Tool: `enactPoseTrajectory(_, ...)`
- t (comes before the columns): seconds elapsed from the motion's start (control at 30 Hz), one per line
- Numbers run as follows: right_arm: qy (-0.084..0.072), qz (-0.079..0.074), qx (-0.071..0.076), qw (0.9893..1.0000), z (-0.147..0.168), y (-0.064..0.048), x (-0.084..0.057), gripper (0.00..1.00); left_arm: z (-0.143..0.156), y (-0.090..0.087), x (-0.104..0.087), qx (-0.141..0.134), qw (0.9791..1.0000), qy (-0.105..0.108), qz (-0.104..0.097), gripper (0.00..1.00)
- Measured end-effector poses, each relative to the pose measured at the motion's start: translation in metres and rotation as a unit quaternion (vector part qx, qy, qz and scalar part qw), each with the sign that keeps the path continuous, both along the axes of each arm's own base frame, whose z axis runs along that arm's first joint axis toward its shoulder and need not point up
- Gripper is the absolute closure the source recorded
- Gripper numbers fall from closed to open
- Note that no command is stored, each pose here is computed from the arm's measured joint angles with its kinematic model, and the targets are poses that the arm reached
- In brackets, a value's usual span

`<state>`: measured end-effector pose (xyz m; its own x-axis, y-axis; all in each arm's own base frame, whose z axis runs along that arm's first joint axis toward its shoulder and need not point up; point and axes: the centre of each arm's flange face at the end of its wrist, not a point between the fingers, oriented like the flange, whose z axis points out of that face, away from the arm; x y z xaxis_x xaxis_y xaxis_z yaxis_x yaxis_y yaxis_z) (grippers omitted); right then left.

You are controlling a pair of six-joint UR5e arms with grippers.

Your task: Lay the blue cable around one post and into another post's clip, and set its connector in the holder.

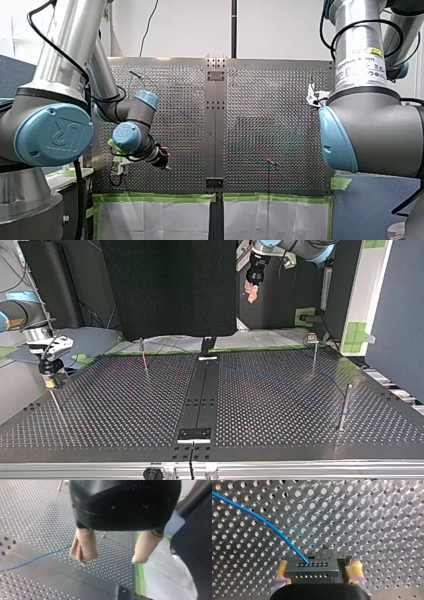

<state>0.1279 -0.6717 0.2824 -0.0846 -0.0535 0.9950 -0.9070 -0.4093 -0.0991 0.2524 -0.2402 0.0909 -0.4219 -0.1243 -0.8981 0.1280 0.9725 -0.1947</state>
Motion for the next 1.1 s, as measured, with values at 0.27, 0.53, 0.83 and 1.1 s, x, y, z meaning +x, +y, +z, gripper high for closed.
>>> enactPoseTrajectory(0.27,0.0,0.0,0.0,1.0,0.0,0.0,0.0,0.0,0.004,-0.004,0.008,-0.003,0.9994,-0.034,-0.004,0.0)
enactPoseTrajectory(0.53,0.0,0.0,0.0,1.0,0.0,0.0,0.0,0.0,0.008,-0.007,0.015,-0.008,0.9979,-0.064,-0.007,0.0)
enactPoseTrajectory(0.83,0.0,0.0,0.0,1.0,0.0,0.0,0.0,0.0,0.013,-0.009,0.026,-0.013,0.9947,-0.102,-0.006,0.0)
enactPoseTrajectory(1.1,0.0,0.0,0.0,1.0,0.0,0.0,0.0,0.0,0.019,-0.008,0.035,0.004,0.9901,-0.14,-0.004,0.0)
